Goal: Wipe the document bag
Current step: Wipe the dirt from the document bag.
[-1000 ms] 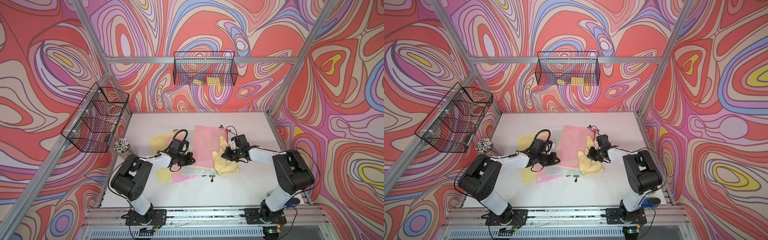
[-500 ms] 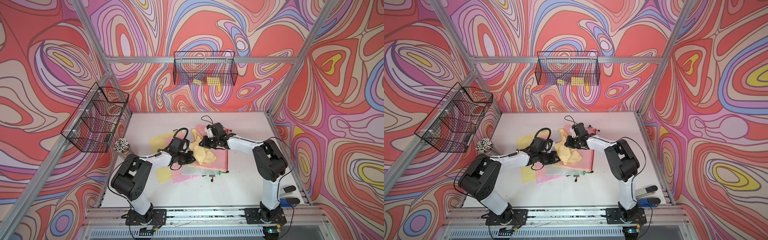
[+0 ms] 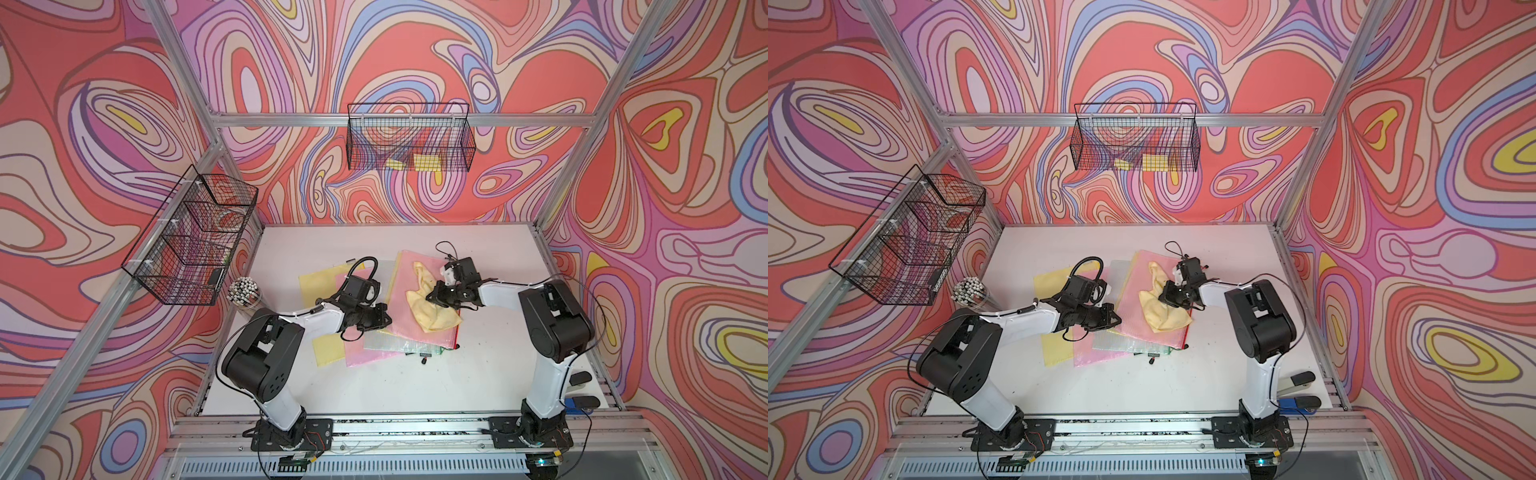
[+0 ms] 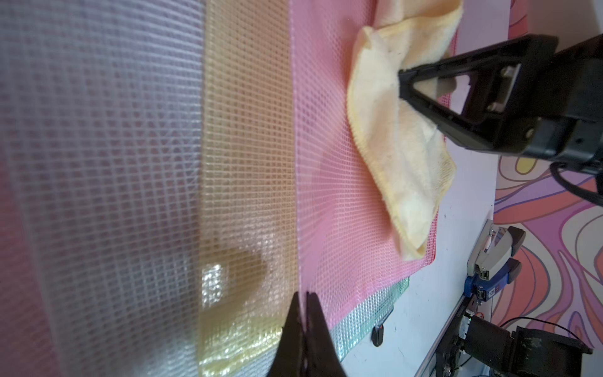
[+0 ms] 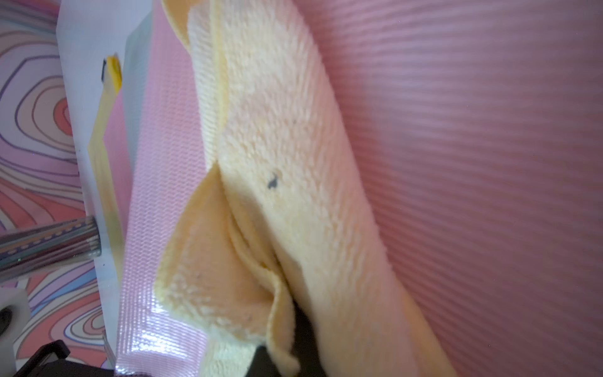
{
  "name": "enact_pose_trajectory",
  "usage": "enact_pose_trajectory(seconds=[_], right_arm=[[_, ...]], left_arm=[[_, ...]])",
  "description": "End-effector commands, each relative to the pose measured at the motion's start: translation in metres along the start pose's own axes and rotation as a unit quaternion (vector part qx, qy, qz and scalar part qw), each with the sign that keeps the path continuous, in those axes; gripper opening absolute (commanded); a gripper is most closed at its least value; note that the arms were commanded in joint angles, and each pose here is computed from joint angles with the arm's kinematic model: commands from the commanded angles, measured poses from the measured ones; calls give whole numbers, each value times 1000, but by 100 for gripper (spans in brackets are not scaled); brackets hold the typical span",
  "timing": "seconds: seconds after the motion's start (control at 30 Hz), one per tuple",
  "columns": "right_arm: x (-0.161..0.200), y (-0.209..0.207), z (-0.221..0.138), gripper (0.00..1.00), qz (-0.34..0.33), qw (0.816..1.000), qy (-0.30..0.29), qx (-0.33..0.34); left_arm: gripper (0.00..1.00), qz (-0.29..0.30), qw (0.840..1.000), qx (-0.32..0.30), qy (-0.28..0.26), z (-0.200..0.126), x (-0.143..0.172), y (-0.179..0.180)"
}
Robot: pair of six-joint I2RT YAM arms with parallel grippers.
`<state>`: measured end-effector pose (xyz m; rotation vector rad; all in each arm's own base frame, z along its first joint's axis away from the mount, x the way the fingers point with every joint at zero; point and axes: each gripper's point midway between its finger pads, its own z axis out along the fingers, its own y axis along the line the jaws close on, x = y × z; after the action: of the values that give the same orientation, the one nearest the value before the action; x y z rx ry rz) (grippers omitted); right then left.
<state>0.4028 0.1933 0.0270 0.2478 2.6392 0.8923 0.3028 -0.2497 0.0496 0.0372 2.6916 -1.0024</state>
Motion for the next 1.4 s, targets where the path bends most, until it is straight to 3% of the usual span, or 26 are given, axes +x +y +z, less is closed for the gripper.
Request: enact_pose_trajectory(seconds=[0.0,0.17,0.33,0.43,0.67,1.1,1.23,1.37], right_arm=[[6,-28,-14,0,-11,998,7,60],[4,34,-4,0,-47,999,10,4],[26,122,42,0,-115,991,47,-44],[35,145,69,0,-114,989,67,-73],[18,112,82,0,-76,994,58,-54],[-50,-42,2,0,28,999,-8,20],[-61,-33,-12,0,15,1000,-18,15],[-58,30,0,0,-26,999,-11,-37]], left_arm=[[0,4,1000,-2,-4,-6,-3,-6],[0,4,1000,-6,-8,-8,0,-3],[0,3,1000,-10,-3,-8,3,0],[0,5,1000,-11,0,-8,4,-1],[0,4,1000,-9,1,-9,6,-1],[0,3,1000,-3,3,-7,7,-2],[0,2,1000,-4,6,-7,8,-2],[0,2,1000,-5,8,-6,8,-1]])
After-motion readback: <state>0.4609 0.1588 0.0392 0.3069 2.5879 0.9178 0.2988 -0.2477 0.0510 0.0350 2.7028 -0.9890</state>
